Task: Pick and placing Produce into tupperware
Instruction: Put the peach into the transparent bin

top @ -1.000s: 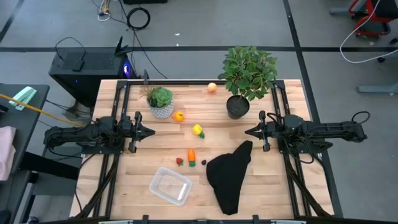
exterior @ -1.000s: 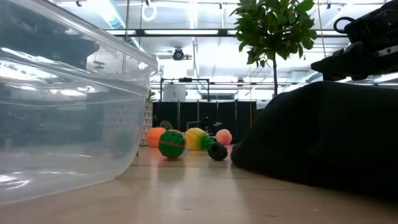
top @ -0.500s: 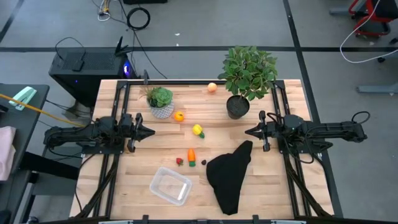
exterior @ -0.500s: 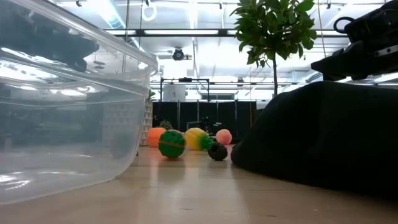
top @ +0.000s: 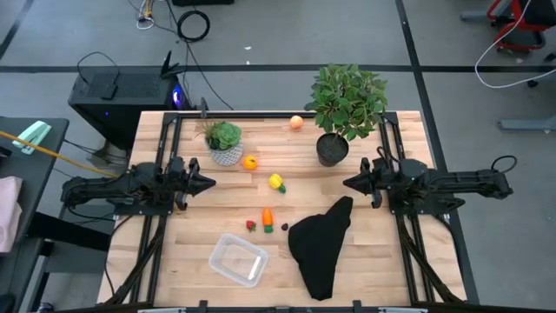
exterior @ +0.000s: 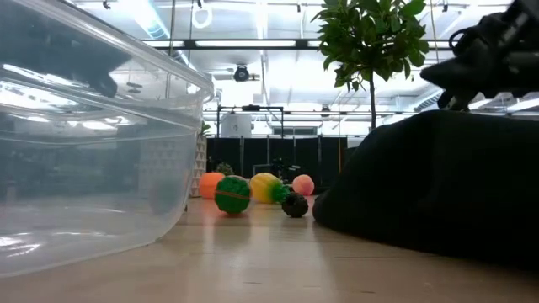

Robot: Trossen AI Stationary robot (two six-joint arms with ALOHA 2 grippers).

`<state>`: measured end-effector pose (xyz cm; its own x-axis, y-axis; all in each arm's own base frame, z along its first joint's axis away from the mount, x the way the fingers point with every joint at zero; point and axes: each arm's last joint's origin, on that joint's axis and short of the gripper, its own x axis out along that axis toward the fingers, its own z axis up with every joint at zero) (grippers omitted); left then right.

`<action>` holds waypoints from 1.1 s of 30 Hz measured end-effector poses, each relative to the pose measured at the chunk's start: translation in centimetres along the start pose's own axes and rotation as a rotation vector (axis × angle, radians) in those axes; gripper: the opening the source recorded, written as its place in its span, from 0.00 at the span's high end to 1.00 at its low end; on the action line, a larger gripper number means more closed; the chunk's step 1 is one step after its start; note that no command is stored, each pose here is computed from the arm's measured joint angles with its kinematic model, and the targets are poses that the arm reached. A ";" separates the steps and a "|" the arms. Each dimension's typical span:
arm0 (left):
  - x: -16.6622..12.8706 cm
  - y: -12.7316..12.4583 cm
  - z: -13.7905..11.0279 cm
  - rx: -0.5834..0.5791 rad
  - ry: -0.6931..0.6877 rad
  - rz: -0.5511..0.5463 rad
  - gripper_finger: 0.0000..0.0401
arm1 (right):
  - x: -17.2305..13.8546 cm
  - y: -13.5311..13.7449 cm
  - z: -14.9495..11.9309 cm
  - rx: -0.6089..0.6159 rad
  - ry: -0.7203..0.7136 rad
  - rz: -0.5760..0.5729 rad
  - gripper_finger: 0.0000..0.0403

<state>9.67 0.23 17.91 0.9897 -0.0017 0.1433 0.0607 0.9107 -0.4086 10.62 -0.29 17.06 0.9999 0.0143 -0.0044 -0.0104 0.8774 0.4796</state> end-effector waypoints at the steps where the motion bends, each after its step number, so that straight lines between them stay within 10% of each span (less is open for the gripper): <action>1: 0.0 -0.1 0.3 -0.002 -0.029 -0.013 0.93 | 0.0 0.1 0.2 0.046 -0.026 0.007 0.94; 14: -0.5 -1.8 3.6 0.051 -0.266 -0.164 0.96 | -0.6 1.7 2.9 0.265 -0.281 0.209 0.94; 26: 3.4 -6.5 9.6 0.300 -0.167 -0.258 0.98 | -1.2 3.4 4.0 0.226 -0.399 0.315 0.94; 33: 8.5 -9.9 13.4 0.508 -0.101 -0.281 0.98 | -1.4 8.2 11.1 0.002 -0.505 0.402 0.94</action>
<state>15.76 -3.25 35.22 0.9258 -0.2549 0.2793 0.2244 0.9648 0.1368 9.30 1.59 30.78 0.8001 0.1141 0.5890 -0.3857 0.8498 0.3594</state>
